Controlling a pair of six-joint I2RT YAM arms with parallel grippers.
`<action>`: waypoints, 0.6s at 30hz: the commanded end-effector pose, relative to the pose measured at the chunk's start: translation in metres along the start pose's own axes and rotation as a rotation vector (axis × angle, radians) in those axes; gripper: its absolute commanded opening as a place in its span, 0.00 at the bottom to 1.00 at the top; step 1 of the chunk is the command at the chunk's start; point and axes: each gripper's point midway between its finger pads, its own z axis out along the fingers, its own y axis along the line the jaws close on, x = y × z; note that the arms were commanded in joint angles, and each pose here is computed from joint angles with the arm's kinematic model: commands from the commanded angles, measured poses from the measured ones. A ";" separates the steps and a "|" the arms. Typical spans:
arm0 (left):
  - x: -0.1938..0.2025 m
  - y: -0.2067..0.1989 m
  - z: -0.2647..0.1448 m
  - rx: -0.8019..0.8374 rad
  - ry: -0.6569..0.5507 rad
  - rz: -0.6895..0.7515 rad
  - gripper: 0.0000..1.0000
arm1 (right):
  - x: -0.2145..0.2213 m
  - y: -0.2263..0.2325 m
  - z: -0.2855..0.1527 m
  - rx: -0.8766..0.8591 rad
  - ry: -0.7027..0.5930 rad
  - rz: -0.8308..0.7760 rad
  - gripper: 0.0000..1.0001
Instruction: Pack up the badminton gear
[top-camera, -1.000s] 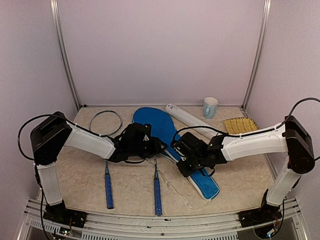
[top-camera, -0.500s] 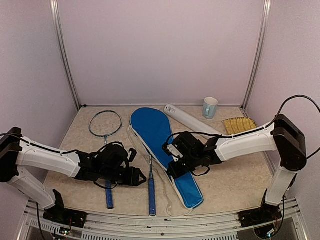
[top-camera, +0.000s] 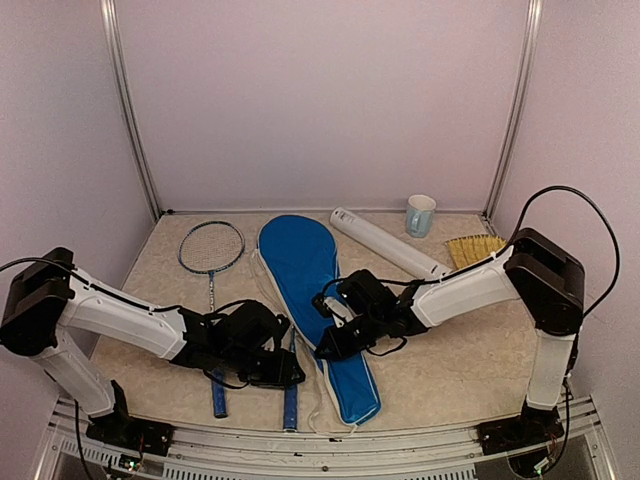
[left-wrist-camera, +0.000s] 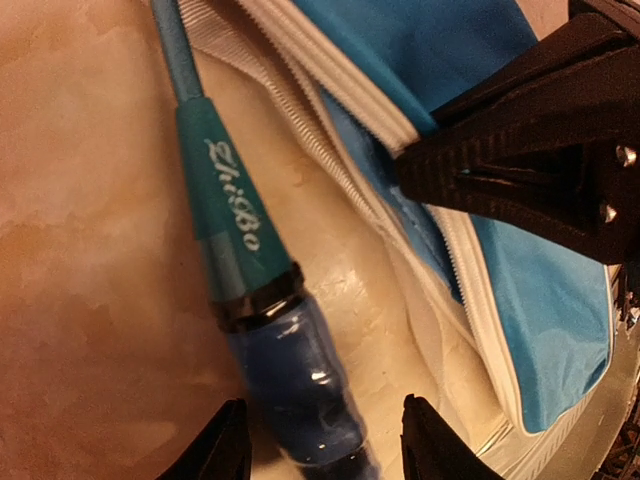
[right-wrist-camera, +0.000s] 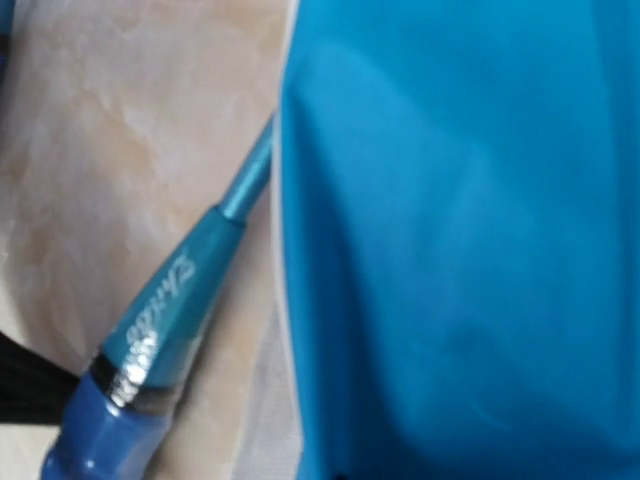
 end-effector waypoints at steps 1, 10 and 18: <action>-0.001 -0.005 0.004 0.005 0.004 -0.003 0.51 | -0.017 0.015 0.009 -0.101 -0.036 0.030 0.00; -0.028 -0.023 -0.016 0.080 -0.096 -0.009 0.21 | -0.036 0.040 -0.025 -0.171 -0.123 0.011 0.00; -0.050 -0.032 -0.036 0.170 -0.186 0.012 0.19 | -0.026 0.039 -0.034 -0.177 -0.120 0.037 0.00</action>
